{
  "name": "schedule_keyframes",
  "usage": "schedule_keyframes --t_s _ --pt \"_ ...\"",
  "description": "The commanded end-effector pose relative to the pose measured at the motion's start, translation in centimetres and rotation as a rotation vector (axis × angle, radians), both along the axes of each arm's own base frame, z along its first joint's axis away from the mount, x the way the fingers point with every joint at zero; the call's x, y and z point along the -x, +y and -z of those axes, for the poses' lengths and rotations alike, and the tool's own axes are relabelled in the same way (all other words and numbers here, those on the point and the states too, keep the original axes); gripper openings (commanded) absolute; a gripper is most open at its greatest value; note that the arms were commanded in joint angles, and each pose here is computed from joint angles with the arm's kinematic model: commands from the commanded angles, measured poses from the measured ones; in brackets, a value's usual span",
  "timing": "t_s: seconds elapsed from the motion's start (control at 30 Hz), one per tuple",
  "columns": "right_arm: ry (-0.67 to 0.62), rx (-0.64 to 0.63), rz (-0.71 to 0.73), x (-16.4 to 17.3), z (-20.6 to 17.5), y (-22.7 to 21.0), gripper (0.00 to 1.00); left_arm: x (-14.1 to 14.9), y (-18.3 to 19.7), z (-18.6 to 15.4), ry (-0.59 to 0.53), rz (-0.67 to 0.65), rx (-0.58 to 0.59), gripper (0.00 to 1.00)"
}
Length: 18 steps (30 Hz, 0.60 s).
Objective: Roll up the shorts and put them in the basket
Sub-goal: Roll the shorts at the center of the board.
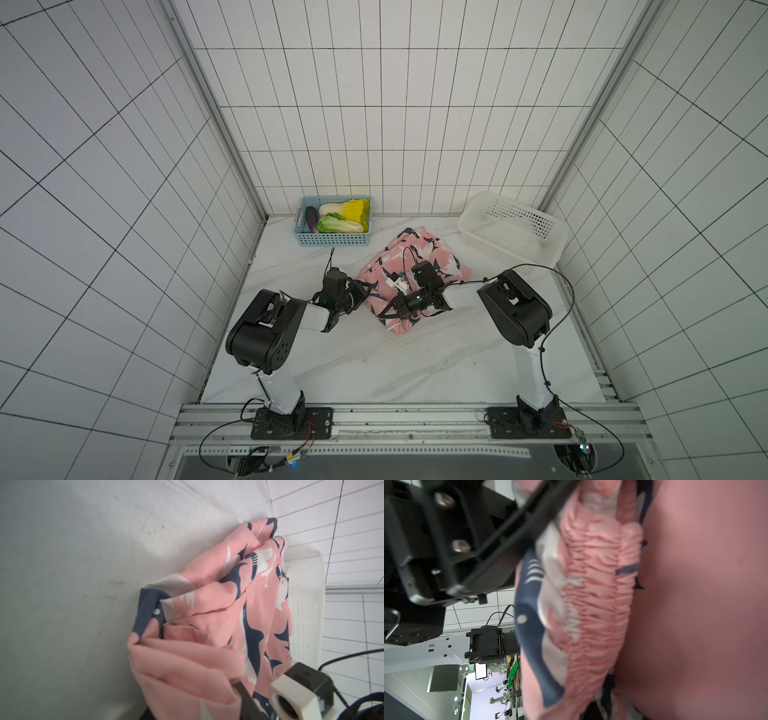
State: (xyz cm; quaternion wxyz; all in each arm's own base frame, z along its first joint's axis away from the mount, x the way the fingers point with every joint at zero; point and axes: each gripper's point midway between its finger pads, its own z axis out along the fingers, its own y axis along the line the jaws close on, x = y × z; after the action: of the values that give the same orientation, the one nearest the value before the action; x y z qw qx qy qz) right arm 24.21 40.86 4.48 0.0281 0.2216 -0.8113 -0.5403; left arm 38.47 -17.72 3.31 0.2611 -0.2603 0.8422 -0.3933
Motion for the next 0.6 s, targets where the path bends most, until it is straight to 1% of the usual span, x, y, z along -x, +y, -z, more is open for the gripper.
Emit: schedule_keyframes --t_s 0.0,0.03,0.1,0.13,0.2,0.27,0.37,0.4,0.47,0.5,0.57 --pt "0.048 0.055 0.013 0.6 1.7 -1.6 0.05 -1.3 -0.1 -0.5 -0.003 0.005 0.008 0.07" --pt "0.037 0.07 0.02 0.4 1.6 -1.9 0.11 -1.4 -0.1 -0.7 0.002 0.012 -0.001 0.0" --pt "-0.009 0.127 0.032 0.1 1.4 -2.7 0.22 -1.4 0.1 -1.1 0.016 0.012 -0.035 0.0" --pt "-0.046 0.175 0.034 0.1 1.1 -3.5 0.28 -1.4 0.2 -1.5 0.023 0.012 -0.058 0.0" --pt "-0.142 0.312 0.044 0.0 1.2 -5.5 0.36 -1.2 0.3 -2.0 0.04 0.023 -0.103 0.0" --pt "-0.273 0.466 0.052 -0.3 0.5 -8.0 0.41 -0.8 0.3 -2.3 0.058 0.029 -0.146 0.0" --pt "-0.496 0.653 0.039 -0.7 -1.2 -10.4 0.47 -0.2 0.4 -2.1 0.092 0.029 -0.18 0.0" --pt "-0.563 0.696 0.027 -0.6 -1.9 -10.6 0.5 0.0 0.5 -2.0 0.105 0.028 -0.189 0.0" --pt "-0.703 0.759 -0.001 -0.4 -3.4 -10.4 0.51 0.3 0.4 -1.9 0.13 0.026 -0.203 0.0" --pt "-0.766 0.779 -0.009 -0.3 -4.1 -10.0 0.54 0.4 0.4 -1.9 0.14 0.026 -0.213 0.0" --pt "-0.895 0.792 -0.02 0.0 -5.4 -8.5 0.64 0.5 0.4 -2.0 0.158 0.028 -0.237 0.0"
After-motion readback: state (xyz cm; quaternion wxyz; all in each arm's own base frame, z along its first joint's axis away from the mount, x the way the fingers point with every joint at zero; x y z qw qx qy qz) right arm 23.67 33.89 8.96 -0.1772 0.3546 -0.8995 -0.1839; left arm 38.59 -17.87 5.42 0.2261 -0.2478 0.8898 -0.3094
